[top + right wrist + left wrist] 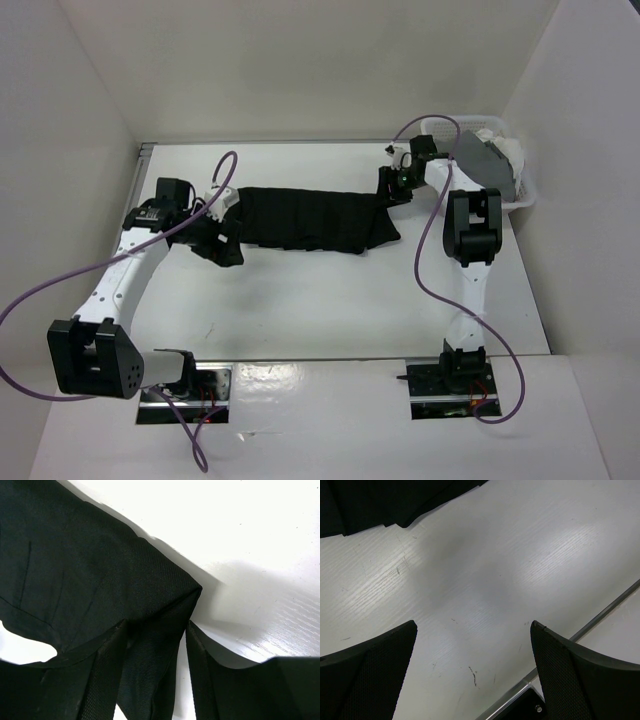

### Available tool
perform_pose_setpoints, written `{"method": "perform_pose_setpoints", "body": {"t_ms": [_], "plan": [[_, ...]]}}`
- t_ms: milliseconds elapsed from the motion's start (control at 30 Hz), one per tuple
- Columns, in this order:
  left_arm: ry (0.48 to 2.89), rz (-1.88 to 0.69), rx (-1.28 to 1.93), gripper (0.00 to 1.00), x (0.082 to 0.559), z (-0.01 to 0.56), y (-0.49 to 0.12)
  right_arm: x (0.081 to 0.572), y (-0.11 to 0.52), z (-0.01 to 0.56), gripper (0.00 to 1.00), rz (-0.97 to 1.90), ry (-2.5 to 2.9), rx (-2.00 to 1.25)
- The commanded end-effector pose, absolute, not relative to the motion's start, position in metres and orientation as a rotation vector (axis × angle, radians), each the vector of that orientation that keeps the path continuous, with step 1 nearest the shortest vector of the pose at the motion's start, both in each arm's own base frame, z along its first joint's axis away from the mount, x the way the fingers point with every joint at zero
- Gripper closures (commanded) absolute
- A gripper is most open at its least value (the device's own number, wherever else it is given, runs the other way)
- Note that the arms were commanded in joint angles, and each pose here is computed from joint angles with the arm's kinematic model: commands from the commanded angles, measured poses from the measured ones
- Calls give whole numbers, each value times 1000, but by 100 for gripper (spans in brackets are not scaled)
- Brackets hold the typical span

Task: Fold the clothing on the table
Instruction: Fold the skirt

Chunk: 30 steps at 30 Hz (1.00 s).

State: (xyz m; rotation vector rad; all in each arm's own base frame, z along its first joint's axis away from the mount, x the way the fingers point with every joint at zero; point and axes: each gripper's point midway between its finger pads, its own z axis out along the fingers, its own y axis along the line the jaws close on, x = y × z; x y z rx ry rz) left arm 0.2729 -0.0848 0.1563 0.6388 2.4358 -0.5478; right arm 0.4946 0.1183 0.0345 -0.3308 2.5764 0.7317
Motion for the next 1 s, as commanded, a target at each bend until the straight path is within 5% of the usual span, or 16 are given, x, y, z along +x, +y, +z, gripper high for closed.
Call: {"method": "perform_pose_setpoints", "body": {"t_ms": [0, 200, 400, 567, 667, 867, 967], "plan": [[2380, -567, 669, 0, 273, 163, -88, 498, 117, 42, 47, 714, 2546, -356], [2371, -563, 670, 0, 272, 165, -88, 490, 119, 37, 53, 745, 2569, -375], [2380, -567, 669, 0, 270, 162, -88, 484, 135, 35, 30, 771, 2584, -436], [2371, -563, 670, 0, 270, 164, -88, 480, 150, 35, 30, 743, 2589, -496], [2362, -559, 671, 0, 272, 165, -88, 482, 154, 32, 42, 734, 2590, -506], [2362, -559, 671, 0, 272, 165, -88, 483, 149, 26, 89, 699, 2609, -498], [2354, -555, 672, 0, 271, 167, -88, 485, 144, 23, 100, 654, 2620, -490]]}}
